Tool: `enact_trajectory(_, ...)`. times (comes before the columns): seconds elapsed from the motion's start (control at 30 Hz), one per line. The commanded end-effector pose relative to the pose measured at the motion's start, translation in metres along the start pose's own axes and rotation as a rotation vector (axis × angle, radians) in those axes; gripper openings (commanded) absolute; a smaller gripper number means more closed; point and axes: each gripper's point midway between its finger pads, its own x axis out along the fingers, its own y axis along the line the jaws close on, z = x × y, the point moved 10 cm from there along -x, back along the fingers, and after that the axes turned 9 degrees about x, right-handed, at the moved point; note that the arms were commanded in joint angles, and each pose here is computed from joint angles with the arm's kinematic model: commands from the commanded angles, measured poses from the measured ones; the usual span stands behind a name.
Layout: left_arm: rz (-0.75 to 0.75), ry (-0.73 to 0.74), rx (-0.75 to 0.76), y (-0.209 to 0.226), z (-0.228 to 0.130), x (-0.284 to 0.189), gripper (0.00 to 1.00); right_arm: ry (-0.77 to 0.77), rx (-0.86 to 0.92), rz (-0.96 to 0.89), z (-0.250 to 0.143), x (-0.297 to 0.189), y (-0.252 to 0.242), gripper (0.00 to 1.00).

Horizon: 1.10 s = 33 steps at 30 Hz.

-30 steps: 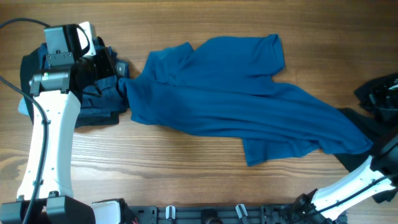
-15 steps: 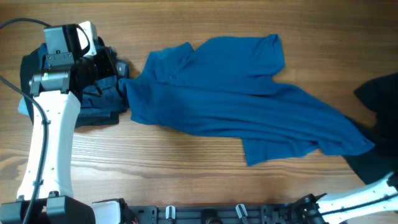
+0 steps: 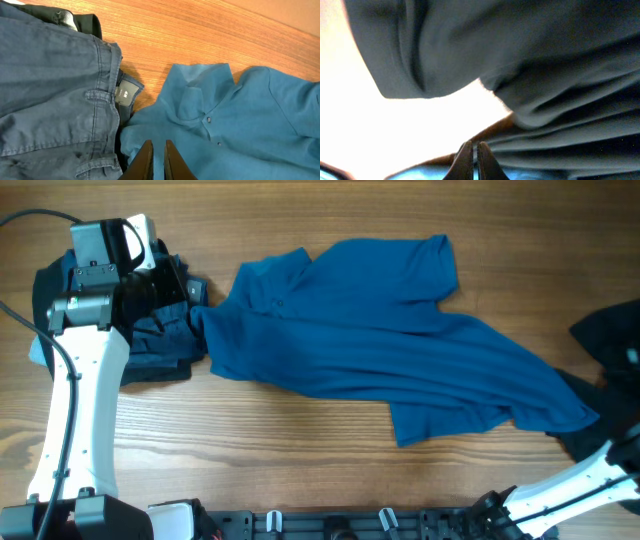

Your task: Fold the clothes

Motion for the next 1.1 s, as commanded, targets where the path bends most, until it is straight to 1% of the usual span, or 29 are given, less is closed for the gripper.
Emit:
enact_trajectory(0.0, -0.014, -0.040, 0.001, -0.001, 0.006, -0.012, 0.09, -0.017, 0.051, -0.153, -0.017, 0.037, -0.020, 0.04)
enact_trajectory(0.07, -0.014, -0.041, 0.001, -0.001, 0.006, -0.012, 0.09, -0.031, 0.094, -0.176, -0.023, 0.059, -0.035, 0.04)
enact_trajectory(0.17, -0.040, -0.044, 0.002, -0.004, 0.006, -0.014, 0.09, -0.119, 0.195, -0.319, -0.017, 0.065, -0.067, 0.04)
enact_trajectory(0.23, -0.041, -0.049, 0.003, -0.004, 0.006, -0.015, 0.09, -0.194, 0.266, -0.383, 0.000, 0.055, -0.092, 0.04)
enact_trajectory(0.37, -0.040, -0.054, 0.005, -0.004, 0.006, -0.017, 0.10, -0.274, 0.395, -0.385, 0.036, 0.022, -0.133, 0.04)
enact_trajectory(0.4, -0.040, -0.055, 0.005, -0.004, 0.006, -0.017, 0.11, -0.302, 0.438, -0.383, 0.047, 0.007, -0.146, 0.04)
enact_trajectory(0.47, -0.040, -0.055, 0.005, -0.004, 0.006, -0.017, 0.11, -0.336, 0.489, -0.370, 0.060, -0.013, -0.159, 0.04)
enact_trajectory(0.57, -0.040, -0.055, 0.005, -0.004, 0.007, -0.017, 0.12, -0.358, 0.531, -0.267, 0.075, -0.042, -0.164, 0.04)
enact_trajectory(0.63, -0.040, -0.055, 0.004, -0.004, 0.007, -0.017, 0.12, -0.338, 0.495, -0.108, 0.082, -0.055, -0.149, 0.04)
enact_trajectory(0.7, -0.040, -0.055, 0.004, -0.004, 0.007, -0.017, 0.13, -0.281, 0.393, 0.084, 0.083, -0.055, -0.126, 0.04)
enact_trajectory(0.77, -0.040, -0.055, 0.004, -0.004, 0.007, -0.017, 0.18, -0.226, 0.289, 0.227, 0.079, -0.054, -0.105, 0.06)
enact_trajectory(0.8, -0.040, -0.054, 0.004, -0.004, 0.006, -0.017, 0.20, -0.191, 0.154, 0.345, 0.075, -0.054, -0.083, 0.09)
enact_trajectory(0.83, -0.040, -0.051, 0.004, -0.004, 0.006, -0.017, 0.24, -0.161, 0.042, 0.435, 0.069, -0.054, -0.063, 0.13)
enact_trajectory(0.87, -0.040, -0.049, 0.004, -0.004, 0.005, -0.018, 0.29, -0.118, -0.119, 0.536, 0.056, -0.053, -0.032, 0.20)
enact_trajectory(0.9, -0.040, -0.049, 0.004, -0.004, 0.005, -0.018, 0.36, -0.093, -0.205, 0.577, 0.047, -0.052, -0.015, 0.27)
enact_trajectory(0.93, -0.041, -0.053, 0.005, -0.005, 0.006, -0.020, 0.40, -0.068, -0.282, 0.597, 0.035, -0.051, 0.003, 0.31)
enact_trajectory(1.0, -0.053, -0.062, 0.013, -0.009, 0.006, -0.023, 0.48, -0.014, -0.433, 0.606, 0.008, -0.045, 0.040, 0.38)
enact_trajectory(1.03, -0.061, -0.068, 0.024, -0.013, 0.006, -0.025, 0.50, 0.026, -0.547, 0.606, -0.017, -0.038, 0.069, 0.40)
enact_trajectory(1.07, -0.070, -0.073, 0.046, -0.018, 0.006, -0.028, 0.53, 0.055, -0.623, 0.607, -0.035, -0.033, 0.089, 0.41)
